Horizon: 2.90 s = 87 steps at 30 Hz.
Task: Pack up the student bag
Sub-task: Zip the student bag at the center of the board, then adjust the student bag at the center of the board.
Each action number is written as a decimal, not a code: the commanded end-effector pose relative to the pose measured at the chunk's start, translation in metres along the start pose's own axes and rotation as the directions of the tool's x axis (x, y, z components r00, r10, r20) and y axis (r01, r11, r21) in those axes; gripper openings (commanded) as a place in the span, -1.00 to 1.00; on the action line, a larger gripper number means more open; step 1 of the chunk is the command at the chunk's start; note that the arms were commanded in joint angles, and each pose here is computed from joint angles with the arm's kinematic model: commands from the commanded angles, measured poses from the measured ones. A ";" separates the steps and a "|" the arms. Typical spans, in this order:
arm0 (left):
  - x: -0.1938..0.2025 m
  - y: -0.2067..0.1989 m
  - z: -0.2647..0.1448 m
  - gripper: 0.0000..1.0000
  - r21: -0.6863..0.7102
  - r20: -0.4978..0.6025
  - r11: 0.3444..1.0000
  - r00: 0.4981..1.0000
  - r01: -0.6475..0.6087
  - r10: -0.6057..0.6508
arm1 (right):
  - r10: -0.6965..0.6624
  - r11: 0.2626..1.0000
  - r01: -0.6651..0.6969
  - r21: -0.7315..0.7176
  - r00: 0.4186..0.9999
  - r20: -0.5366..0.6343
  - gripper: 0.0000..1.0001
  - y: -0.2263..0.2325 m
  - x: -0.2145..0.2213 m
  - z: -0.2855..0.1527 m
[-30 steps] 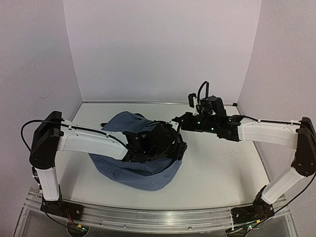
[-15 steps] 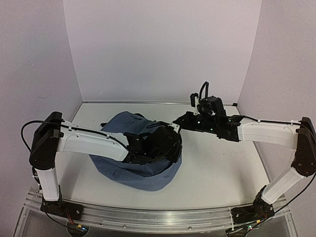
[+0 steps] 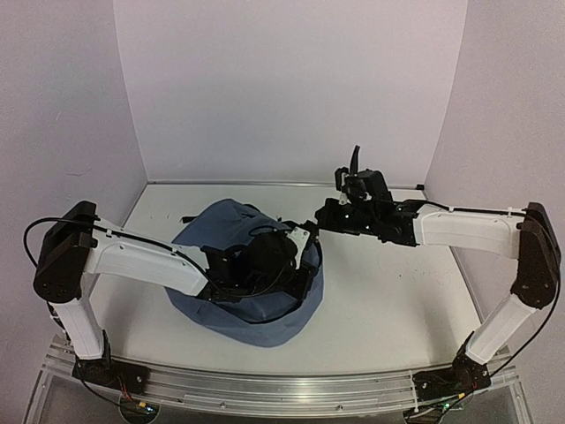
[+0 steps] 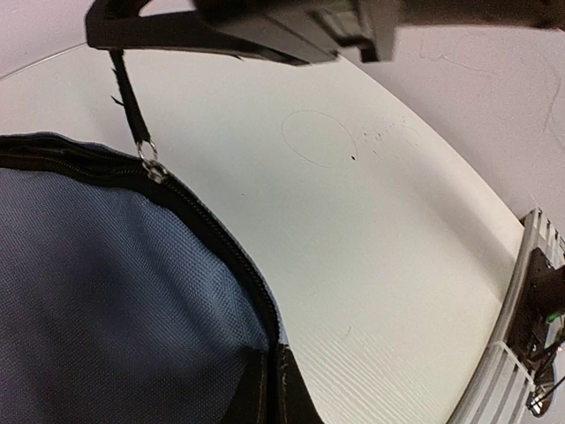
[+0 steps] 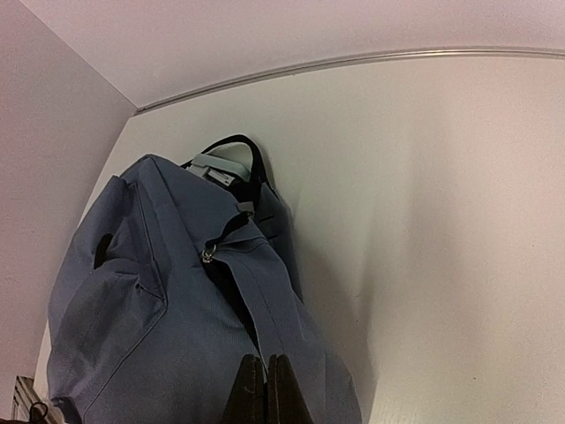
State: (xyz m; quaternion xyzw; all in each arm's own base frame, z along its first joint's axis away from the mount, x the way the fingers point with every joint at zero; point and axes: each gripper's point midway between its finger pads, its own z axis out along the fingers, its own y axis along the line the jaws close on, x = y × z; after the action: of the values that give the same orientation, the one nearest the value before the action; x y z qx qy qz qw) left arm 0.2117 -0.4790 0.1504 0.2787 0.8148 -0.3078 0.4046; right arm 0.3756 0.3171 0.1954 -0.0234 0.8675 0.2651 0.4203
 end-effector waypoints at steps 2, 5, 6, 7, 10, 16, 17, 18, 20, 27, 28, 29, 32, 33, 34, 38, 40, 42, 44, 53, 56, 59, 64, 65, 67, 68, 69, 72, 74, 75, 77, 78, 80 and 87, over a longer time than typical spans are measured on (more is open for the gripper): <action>-0.003 -0.047 -0.024 -1.00 0.249 -0.011 0.968 0.999 -0.030 0.034 | 0.002 0.997 0.006 -0.079 0.994 0.110 -1.00 0.034 -0.045 0.009; -0.004 -0.064 -0.033 -1.00 0.349 -0.019 0.937 1.000 -0.006 0.013 | 0.005 0.992 0.006 -0.126 0.996 0.087 -1.00 0.046 -0.046 0.019; -0.005 -0.069 -0.036 -1.00 0.375 -0.019 0.927 1.000 0.004 0.004 | 0.006 0.990 0.005 -0.144 0.997 0.077 -1.00 0.051 -0.045 0.022; -0.005 -0.072 -0.037 -1.00 0.394 -0.022 0.919 1.000 0.011 -0.002 | 0.008 0.988 0.003 -0.156 0.997 0.070 -1.00 0.054 -0.044 0.026; -0.004 -0.081 -0.037 -1.00 0.436 -0.041 0.899 0.999 0.023 -0.006 | 0.007 0.983 0.004 -0.181 0.998 0.062 -1.00 0.061 -0.044 0.037; -0.002 -0.085 -0.038 -0.99 0.454 -0.051 0.891 0.999 0.027 -0.004 | 0.001 0.971 0.013 -0.237 0.998 0.056 -1.00 0.077 -0.047 0.056; -0.003 -0.085 -0.038 -0.99 0.456 -0.051 0.890 0.999 0.027 -0.004 | 0.002 0.969 0.011 -0.246 0.999 0.054 -1.00 0.079 -0.047 0.059; -0.003 -0.086 -0.039 -1.00 0.457 -0.051 0.889 0.999 0.028 -0.005 | 0.003 0.968 0.010 -0.251 0.999 0.054 -1.00 0.081 -0.048 0.061; -0.003 -0.087 -0.039 -1.00 0.459 -0.054 0.888 0.999 0.031 -0.007 | 0.006 0.966 0.009 -0.258 0.998 0.057 -1.00 0.084 -0.050 0.065; -0.010 -0.086 -0.037 -0.99 0.435 -0.057 0.899 0.998 0.051 -0.029 | -0.007 0.965 0.026 -0.262 0.997 0.073 -0.99 0.088 -0.055 0.068; -0.013 -0.081 -0.036 -1.00 0.405 -0.057 0.912 0.997 0.064 -0.045 | -0.007 0.963 0.027 -0.268 0.997 0.075 -0.93 0.089 -0.057 0.065; -0.018 -0.074 -0.035 -0.96 0.359 -0.050 0.930 0.997 0.080 -0.067 | -0.009 0.961 0.030 -0.276 0.997 0.077 -0.75 0.091 -0.059 0.060; -0.035 -0.048 -0.039 -0.39 0.240 -0.034 0.960 0.990 0.144 -0.140 | -0.012 0.951 0.037 -0.307 0.997 0.083 -0.01 0.096 -0.064 0.036; -0.042 -0.039 -0.042 -0.16 0.223 -0.029 0.960 0.986 0.167 -0.165 | -0.009 0.950 0.035 -0.309 0.996 0.086 0.18 0.095 -0.065 0.026; -0.050 -0.032 -0.047 0.00 0.213 -0.023 0.959 0.983 0.185 -0.184 | -0.005 0.952 0.032 -0.304 0.996 0.090 0.41 0.092 -0.066 0.017; -0.072 -0.001 -0.068 0.43 0.166 0.000 0.961 0.975 0.220 -0.223 | 0.004 0.978 0.016 -0.209 0.995 0.097 0.89 0.063 -0.063 -0.014; -0.081 0.019 -0.079 0.54 0.128 0.007 0.963 0.971 0.237 -0.240 | 0.013 0.989 0.000 -0.146 0.996 0.094 0.96 0.044 -0.060 -0.025; -0.084 0.047 -0.089 0.64 0.060 0.007 0.965 0.967 0.254 -0.255 | 0.021 0.996 -0.014 -0.091 0.997 0.070 0.96 0.026 -0.049 -0.035; -0.086 0.087 -0.098 0.73 -0.056 0.020 0.960 0.961 0.275 -0.274 | 0.029 0.998 -0.026 -0.062 0.998 0.049 0.97 0.015 -0.040 -0.044; -0.075 0.235 -0.134 0.91 -0.347 0.049 0.879 0.942 0.328 -0.332 | 0.153 0.986 -0.161 -0.033 0.972 -0.180 0.96 -0.015 0.047 -0.062; -0.064 0.259 -0.133 0.93 -0.421 0.029 0.858 0.949 0.296 -0.313 | 0.184 0.982 -0.191 -0.004 0.949 -0.255 0.90 -0.023 0.083 -0.062; -0.047 0.278 -0.124 0.94 -0.501 -0.024 0.827 0.951 0.254 -0.307 | 0.189 0.981 -0.195 0.007 0.939 -0.289 0.83 -0.022 0.102 -0.062; -0.025 0.289 -0.104 0.94 -0.525 -0.086 0.820 0.944 0.229 -0.318 | 0.168 0.984 -0.178 -0.005 0.934 -0.314 0.74 -0.008 0.113 -0.054; -0.022 0.291 -0.102 0.94 -0.531 -0.085 0.815 0.943 0.230 -0.322 | 0.160 0.985 -0.172 -0.009 0.933 -0.322 0.71 -0.004 0.117 -0.051; -0.018 0.295 -0.098 0.94 -0.545 -0.083 0.805 0.941 0.233 -0.329 | 0.145 0.987 -0.158 -0.011 0.930 -0.339 0.56 0.002 0.125 -0.043; -0.017 0.297 -0.097 0.94 -0.549 -0.082 0.802 0.940 0.236 -0.332 | 0.137 0.989 -0.150 -0.011 0.928 -0.347 0.47 0.004 0.128 -0.039; -0.016 0.297 -0.095 0.93 -0.547 -0.080 0.802 0.939 0.239 -0.334 | 0.130 0.990 -0.142 -0.009 0.927 -0.352 0.34 0.007 0.131 -0.036; -0.016 0.291 -0.089 0.64 -0.503 -0.077 0.825 0.938 0.257 -0.339 | 0.114 0.992 -0.126 -0.013 0.932 -0.343 -0.09 0.013 0.129 -0.031; -0.016 0.284 -0.088 0.20 -0.467 -0.077 0.843 0.938 0.267 -0.339 | 0.106 0.992 -0.121 -0.026 0.942 -0.320 -0.46 0.019 0.120 -0.032; -0.016 0.282 -0.088 -0.12 -0.456 -0.077 0.848 0.938 0.268 -0.338 | 0.102 0.993 -0.118 -0.032 0.947 -0.306 -0.61 0.021 0.115 -0.034; -0.018 0.277 -0.092 -0.61 -0.436 -0.070 0.858 0.941 0.270 -0.332 | 0.098 0.993 -0.113 -0.045 0.960 -0.263 -0.91 0.026 0.099 -0.039; -0.019 0.275 -0.094 -0.81 -0.429 -0.063 0.862 0.943 0.269 -0.326 | 0.096 0.992 -0.111 -0.052 0.966 -0.239 -1.00 0.030 0.091 -0.042; -0.022 0.271 -0.102 -0.97 -0.412 -0.047 0.871 0.949 0.267 -0.313 | 0.090 0.993 -0.104 -0.062 0.977 -0.192 -1.00 0.035 0.073 -0.050; -0.084 0.187 -0.143 -1.00 -0.081 0.051 0.976 0.979 0.200 -0.196 | -0.057 0.994 0.054 0.097 0.998 0.030 -1.00 0.028 -0.013 -0.092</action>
State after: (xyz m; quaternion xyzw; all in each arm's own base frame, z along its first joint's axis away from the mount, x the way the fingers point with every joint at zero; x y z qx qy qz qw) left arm 0.3489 -0.2293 0.1471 0.0917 0.9148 -0.1927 0.3430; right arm 0.2741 0.3152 0.1462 -0.0367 0.9288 0.2367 0.2829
